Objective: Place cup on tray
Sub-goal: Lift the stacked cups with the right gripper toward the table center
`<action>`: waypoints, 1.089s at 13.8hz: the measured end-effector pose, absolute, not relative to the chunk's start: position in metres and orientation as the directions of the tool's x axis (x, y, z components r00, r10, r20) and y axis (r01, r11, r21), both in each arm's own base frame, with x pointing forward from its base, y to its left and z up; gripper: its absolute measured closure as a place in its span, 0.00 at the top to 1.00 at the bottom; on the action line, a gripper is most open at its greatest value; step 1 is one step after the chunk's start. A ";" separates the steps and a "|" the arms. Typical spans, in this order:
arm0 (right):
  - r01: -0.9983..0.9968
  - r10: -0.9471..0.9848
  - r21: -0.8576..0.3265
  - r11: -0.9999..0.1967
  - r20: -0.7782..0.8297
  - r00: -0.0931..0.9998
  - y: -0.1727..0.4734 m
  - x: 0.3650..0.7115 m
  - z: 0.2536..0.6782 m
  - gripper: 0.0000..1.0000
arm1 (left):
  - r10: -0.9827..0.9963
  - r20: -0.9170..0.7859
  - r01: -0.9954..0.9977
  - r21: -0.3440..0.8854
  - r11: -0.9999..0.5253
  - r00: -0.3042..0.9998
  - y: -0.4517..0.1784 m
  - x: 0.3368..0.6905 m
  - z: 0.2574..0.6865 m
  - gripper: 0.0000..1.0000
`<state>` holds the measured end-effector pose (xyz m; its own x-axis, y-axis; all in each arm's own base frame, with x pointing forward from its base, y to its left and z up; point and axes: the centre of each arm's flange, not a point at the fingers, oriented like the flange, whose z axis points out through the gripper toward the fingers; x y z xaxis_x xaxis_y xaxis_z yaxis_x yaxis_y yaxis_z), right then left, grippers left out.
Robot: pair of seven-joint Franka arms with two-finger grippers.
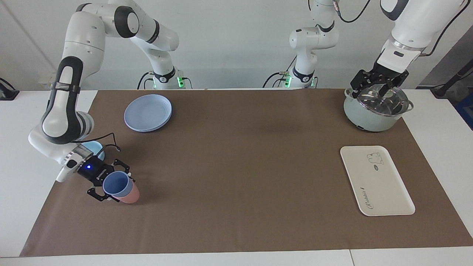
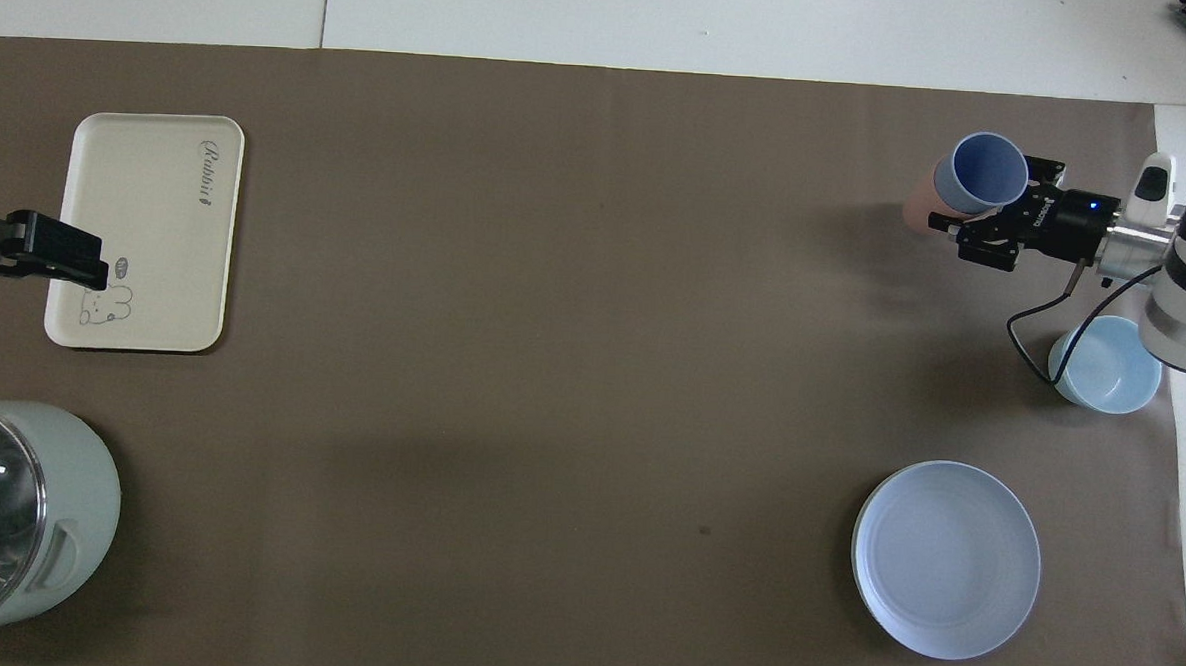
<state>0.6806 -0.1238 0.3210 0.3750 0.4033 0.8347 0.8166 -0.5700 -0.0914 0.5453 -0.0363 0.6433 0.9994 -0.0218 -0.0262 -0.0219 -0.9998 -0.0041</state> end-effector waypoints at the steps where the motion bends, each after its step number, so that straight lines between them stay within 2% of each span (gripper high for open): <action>1: 0.805 0.402 -0.091 -0.587 0.830 0.387 -0.111 0.683 0.343 0.83 | -0.029 -0.026 -0.029 -0.004 -1.000 0.999 -0.036 0.545 0.643 1.00; 4: 0.740 0.362 -0.134 -0.660 0.806 0.469 -0.052 0.685 0.392 0.83 | -0.029 -0.026 -0.029 -0.003 -1.000 0.999 -0.032 0.546 0.643 0.99; 5: 0.714 0.341 -0.151 -0.684 0.798 0.496 -0.028 0.685 0.402 0.83 | -0.027 -0.025 -0.027 0.000 -1.000 0.999 -0.031 0.546 0.643 0.96; 10: 0.588 0.294 -0.181 -0.788 0.729 0.618 0.087 0.682 0.415 0.83 | -0.029 -0.021 -0.028 0.055 -0.998 0.999 -0.035 0.546 0.644 0.92; 15: 0.490 0.325 -0.133 -0.861 0.598 0.733 0.117 0.678 0.438 0.83 | -0.021 0.021 -0.023 0.073 -0.997 1.000 -0.046 0.551 0.644 0.90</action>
<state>0.6779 0.1165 0.4380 0.7328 0.3249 0.5978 0.4901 -0.8615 -0.1326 0.5511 -0.0459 0.6436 0.9995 -0.0214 0.0214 -0.0229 -0.9971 0.0728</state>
